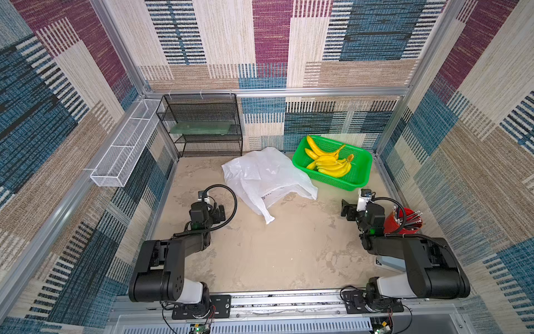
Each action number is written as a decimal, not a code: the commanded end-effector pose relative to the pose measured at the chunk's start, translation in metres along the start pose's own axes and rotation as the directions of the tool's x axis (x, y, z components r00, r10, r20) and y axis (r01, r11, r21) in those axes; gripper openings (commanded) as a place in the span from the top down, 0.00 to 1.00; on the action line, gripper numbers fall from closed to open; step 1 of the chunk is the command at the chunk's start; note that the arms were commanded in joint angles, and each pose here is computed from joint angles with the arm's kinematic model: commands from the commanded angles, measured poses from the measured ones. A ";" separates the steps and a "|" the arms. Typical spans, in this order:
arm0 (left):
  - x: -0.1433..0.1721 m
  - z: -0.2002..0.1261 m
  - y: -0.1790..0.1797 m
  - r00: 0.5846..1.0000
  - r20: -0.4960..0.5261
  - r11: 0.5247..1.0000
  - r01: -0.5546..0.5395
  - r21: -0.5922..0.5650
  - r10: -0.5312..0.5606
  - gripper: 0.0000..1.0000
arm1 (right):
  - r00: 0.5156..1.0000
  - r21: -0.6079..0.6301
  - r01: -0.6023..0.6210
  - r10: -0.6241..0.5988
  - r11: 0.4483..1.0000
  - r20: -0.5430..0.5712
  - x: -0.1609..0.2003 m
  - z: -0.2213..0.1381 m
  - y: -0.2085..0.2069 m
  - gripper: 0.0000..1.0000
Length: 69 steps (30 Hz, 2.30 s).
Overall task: Place the banana into a plastic bag & tie a knot
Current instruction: Pick up the plastic bag at the center of the board.
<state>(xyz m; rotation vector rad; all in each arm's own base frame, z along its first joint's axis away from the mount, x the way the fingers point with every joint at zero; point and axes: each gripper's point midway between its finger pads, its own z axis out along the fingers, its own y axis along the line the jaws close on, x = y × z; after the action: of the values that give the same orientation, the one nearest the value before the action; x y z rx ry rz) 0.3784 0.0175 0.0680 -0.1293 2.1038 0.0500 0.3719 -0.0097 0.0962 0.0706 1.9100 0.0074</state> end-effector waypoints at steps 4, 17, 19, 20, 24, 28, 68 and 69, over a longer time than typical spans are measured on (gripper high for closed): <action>-0.030 0.007 0.001 0.993 0.117 0.999 -0.031 -0.016 0.032 0.01 | 0.983 0.011 -0.020 0.018 1.000 0.181 -0.044 0.003 -0.002 0.05; -0.031 0.007 0.001 0.993 0.117 0.999 -0.030 -0.016 0.032 0.01 | 0.983 0.011 -0.020 0.018 1.000 0.182 -0.044 0.003 -0.002 0.05; -0.031 0.007 0.001 0.993 0.117 0.999 -0.030 -0.015 0.032 0.01 | 0.983 0.011 -0.020 0.018 1.000 0.182 -0.044 0.003 -0.002 0.05; -0.031 0.007 0.001 0.993 0.118 0.999 -0.029 -0.017 0.031 0.01 | 0.983 0.010 -0.020 0.018 1.000 0.181 -0.044 0.003 -0.002 0.05; -0.030 0.007 0.001 0.992 0.118 0.999 -0.031 -0.015 0.032 0.01 | 0.983 0.010 -0.020 0.018 1.000 0.182 -0.044 0.003 -0.002 0.05; -0.031 0.006 0.001 0.992 0.124 0.999 -0.031 -0.017 0.033 0.01 | 0.982 0.012 -0.016 0.014 1.000 0.189 -0.045 0.002 -0.002 0.05; 0.045 -0.145 -0.233 0.819 -0.546 0.950 0.287 0.123 -0.177 0.16 | 0.826 -0.134 -0.366 0.255 0.921 -0.503 -0.064 -0.031 0.148 0.17; 0.047 -0.140 -0.235 0.825 -0.532 0.949 0.295 0.113 -0.194 0.17 | 0.823 -0.138 -0.370 0.255 0.919 -0.507 -0.064 -0.032 0.149 0.17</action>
<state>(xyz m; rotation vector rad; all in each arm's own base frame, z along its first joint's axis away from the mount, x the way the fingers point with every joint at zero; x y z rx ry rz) 0.2413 -0.2267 0.1005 -0.2370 2.7015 -0.3853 0.3723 0.1296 0.1732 0.2616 2.3519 0.4621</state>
